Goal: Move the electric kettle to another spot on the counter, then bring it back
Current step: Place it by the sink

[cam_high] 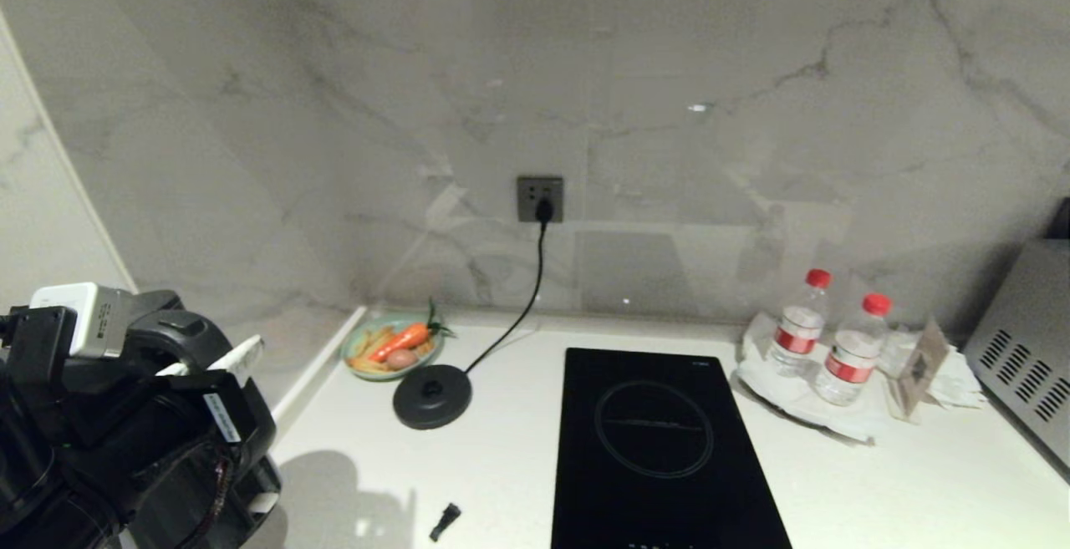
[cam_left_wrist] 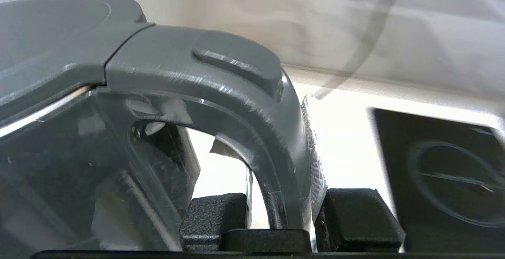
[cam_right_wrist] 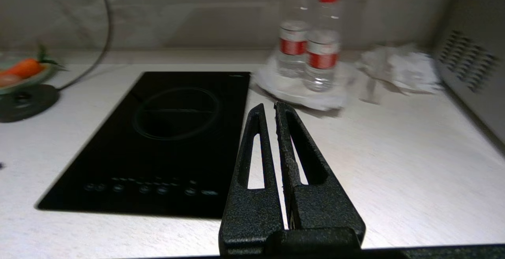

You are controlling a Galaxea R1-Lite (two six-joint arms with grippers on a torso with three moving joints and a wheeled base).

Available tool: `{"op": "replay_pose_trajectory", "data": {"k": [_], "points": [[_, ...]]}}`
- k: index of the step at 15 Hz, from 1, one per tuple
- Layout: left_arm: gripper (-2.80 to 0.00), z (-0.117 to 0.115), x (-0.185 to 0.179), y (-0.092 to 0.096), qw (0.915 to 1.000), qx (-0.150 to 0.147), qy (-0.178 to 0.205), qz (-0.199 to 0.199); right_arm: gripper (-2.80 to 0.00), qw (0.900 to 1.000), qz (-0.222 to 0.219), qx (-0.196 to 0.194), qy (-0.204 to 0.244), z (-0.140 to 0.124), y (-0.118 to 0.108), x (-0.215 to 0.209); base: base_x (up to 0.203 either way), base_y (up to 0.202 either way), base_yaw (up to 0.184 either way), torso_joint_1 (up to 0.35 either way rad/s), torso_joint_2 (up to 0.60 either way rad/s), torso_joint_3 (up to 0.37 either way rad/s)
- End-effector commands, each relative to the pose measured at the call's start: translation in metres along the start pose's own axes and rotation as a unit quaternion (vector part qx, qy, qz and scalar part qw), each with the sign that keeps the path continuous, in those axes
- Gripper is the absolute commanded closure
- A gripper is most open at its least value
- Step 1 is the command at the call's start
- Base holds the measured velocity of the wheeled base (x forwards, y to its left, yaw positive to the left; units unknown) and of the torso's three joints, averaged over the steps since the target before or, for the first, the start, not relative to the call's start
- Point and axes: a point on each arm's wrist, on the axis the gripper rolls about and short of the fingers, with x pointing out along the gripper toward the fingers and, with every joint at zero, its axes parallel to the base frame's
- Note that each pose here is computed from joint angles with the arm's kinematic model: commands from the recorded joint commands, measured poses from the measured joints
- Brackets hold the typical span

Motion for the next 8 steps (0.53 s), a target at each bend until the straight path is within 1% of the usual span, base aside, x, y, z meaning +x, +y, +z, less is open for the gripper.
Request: {"op": "replay_pose_trajectory", "data": {"k": [1,8], "points": [[0.00,0.0000,0.0005,-0.0002,1.0000,-0.001,-0.001,0.000,0.00,1.000,0.001,0.000,0.000,0.0000,0.0000,0.0000,-0.004,-0.006,0.178,-0.007,0.02,0.017],[0.00,-0.0011,0.0011,-0.0004,1.0000,-0.001,0.002,0.000,0.00,1.000,0.001,0.000,0.000,0.0000,0.0000,0.0000,-0.001,-0.008,0.175,-0.001,0.01,0.005]]}}
